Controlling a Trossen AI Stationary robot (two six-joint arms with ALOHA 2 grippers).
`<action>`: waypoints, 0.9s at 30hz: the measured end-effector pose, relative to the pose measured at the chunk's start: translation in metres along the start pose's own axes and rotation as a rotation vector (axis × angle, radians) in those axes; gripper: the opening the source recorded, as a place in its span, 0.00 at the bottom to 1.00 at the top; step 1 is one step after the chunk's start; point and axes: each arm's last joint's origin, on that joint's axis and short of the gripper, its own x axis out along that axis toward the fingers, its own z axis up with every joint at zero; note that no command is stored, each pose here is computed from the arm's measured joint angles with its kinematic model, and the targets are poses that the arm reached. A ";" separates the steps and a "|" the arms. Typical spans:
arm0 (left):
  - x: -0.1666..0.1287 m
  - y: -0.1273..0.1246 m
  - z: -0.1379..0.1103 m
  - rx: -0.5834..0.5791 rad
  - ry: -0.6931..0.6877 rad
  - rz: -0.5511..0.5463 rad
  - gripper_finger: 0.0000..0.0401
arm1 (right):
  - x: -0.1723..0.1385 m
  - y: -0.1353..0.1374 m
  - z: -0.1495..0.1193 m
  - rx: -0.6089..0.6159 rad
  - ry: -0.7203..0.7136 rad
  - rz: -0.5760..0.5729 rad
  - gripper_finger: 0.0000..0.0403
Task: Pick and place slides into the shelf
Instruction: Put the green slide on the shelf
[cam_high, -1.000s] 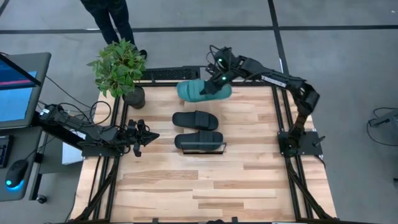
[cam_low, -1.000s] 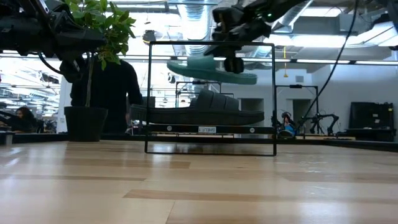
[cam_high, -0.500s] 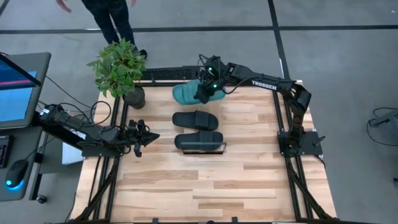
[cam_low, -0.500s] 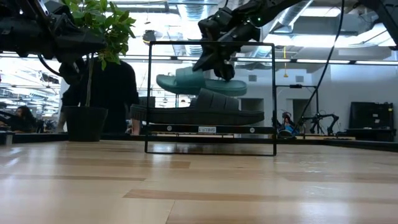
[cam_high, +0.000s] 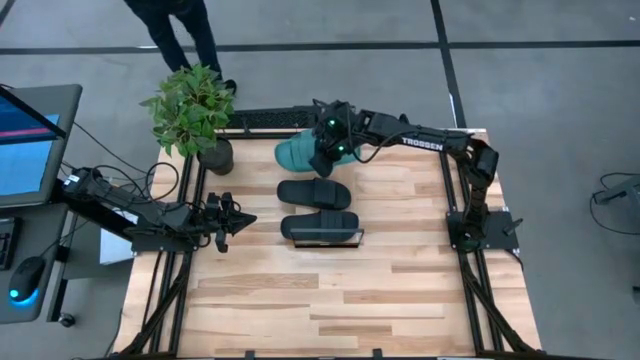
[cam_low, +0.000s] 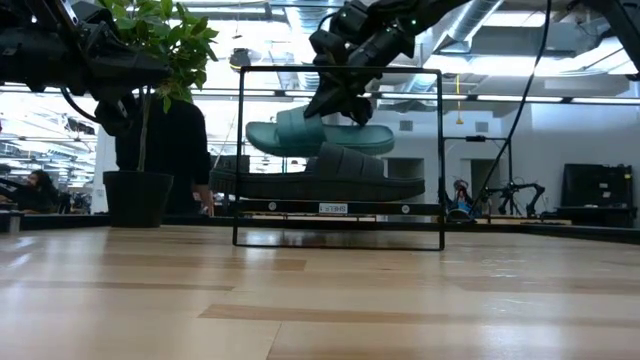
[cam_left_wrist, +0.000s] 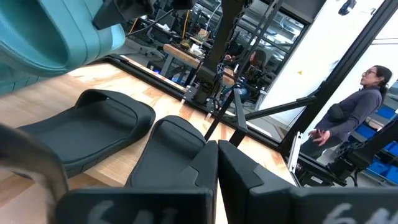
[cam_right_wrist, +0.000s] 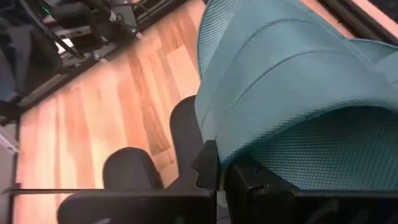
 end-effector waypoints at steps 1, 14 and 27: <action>0.000 0.000 0.000 0.000 0.000 0.000 0.00 | 0.001 0.002 -0.001 -0.011 0.001 -0.007 0.00; 0.000 0.000 0.000 -0.002 0.003 -0.005 0.00 | 0.029 0.016 -0.013 -0.095 0.064 -0.062 0.00; 0.000 0.000 -0.001 -0.019 0.019 -0.021 0.00 | 0.039 0.015 -0.017 -0.121 0.077 -0.139 0.00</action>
